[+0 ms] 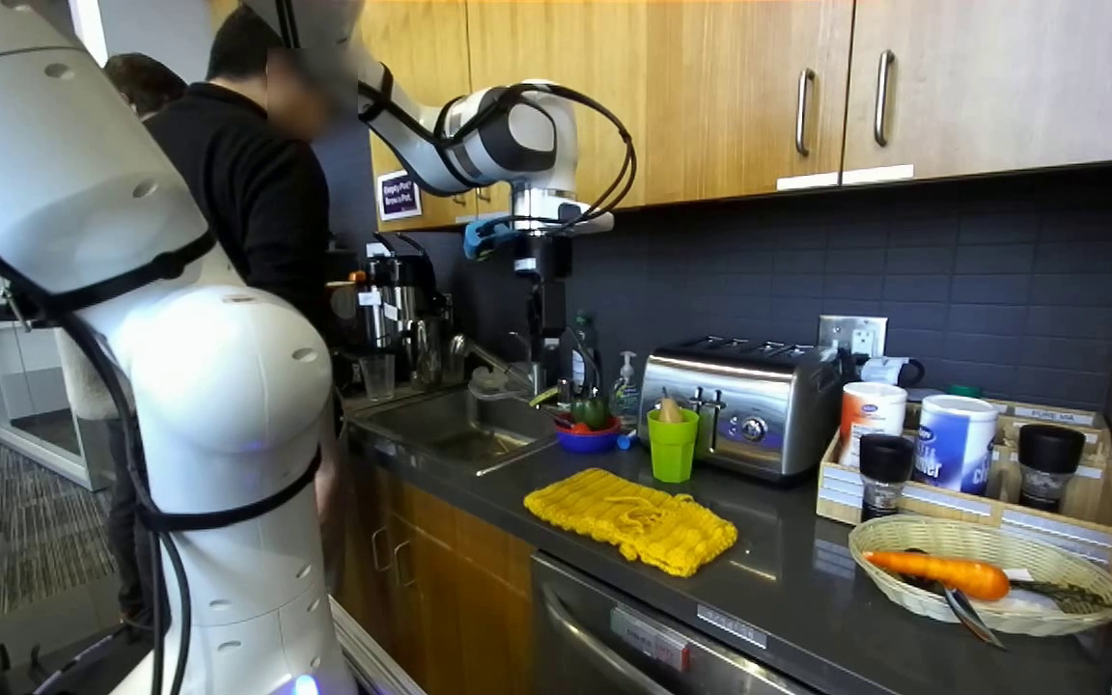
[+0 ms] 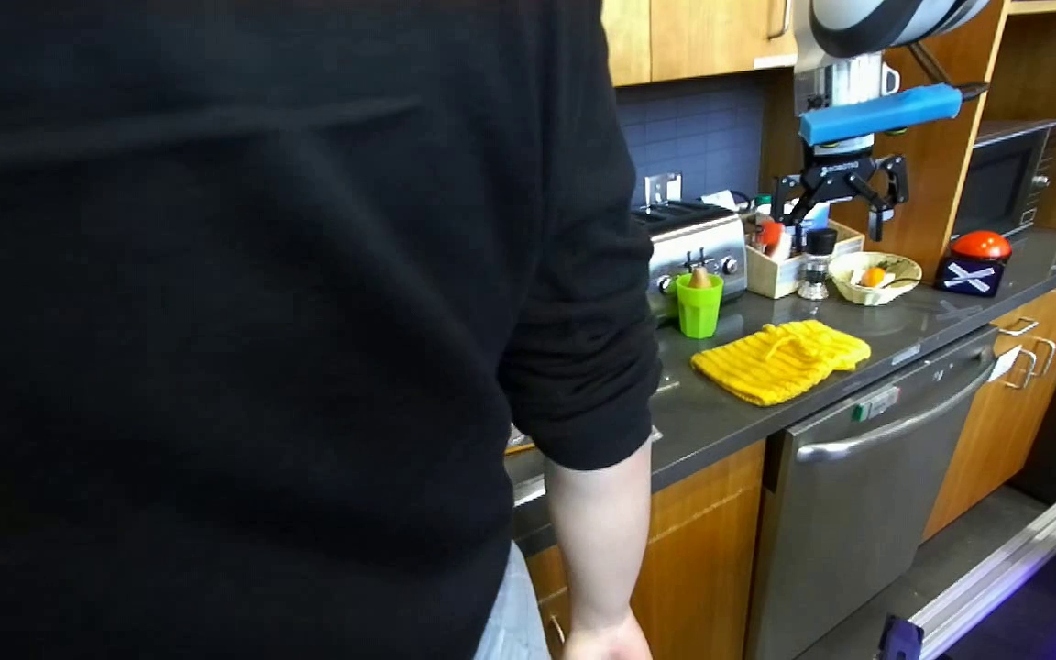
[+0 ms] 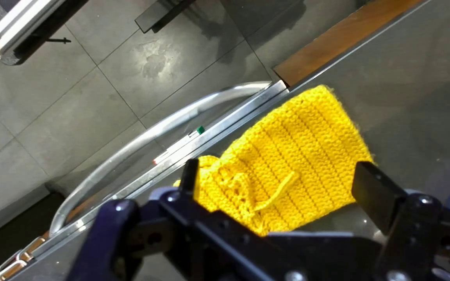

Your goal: Fold the yellow cloth in half from right to left.

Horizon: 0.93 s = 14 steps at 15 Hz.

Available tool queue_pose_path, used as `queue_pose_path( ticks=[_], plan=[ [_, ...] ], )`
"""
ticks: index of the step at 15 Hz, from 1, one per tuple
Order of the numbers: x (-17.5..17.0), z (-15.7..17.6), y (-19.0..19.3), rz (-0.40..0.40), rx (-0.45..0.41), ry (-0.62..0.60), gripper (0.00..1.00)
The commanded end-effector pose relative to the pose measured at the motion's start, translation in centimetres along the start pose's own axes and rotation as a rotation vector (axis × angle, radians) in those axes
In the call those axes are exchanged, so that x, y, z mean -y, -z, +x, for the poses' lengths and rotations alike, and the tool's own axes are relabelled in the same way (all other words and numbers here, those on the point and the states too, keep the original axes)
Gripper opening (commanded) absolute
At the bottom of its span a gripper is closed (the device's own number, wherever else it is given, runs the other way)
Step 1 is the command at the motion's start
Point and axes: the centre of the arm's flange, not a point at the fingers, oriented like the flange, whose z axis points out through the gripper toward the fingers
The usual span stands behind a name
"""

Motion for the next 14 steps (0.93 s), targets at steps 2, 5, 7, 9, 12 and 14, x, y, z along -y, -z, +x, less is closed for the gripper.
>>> queue_pose_path(
  ticks=[2,5,7,9,12,14],
  plan=[
    [-3.9,1.1,-0.9,0.052,-0.017,-0.134,1.00],
    [-5.5,2.4,-1.6,0.105,-0.021,-0.218,1.00],
    [-6.5,3.4,-1.9,0.129,-0.030,-0.268,1.00],
    [-7.5,4.6,-2.1,0.146,-0.036,-0.306,1.00],
    [-8.5,6.0,-2.4,0.168,-0.037,-0.351,1.00],
    [-9.3,6.6,-2.5,0.181,-0.034,-0.371,1.00]
  ],
)
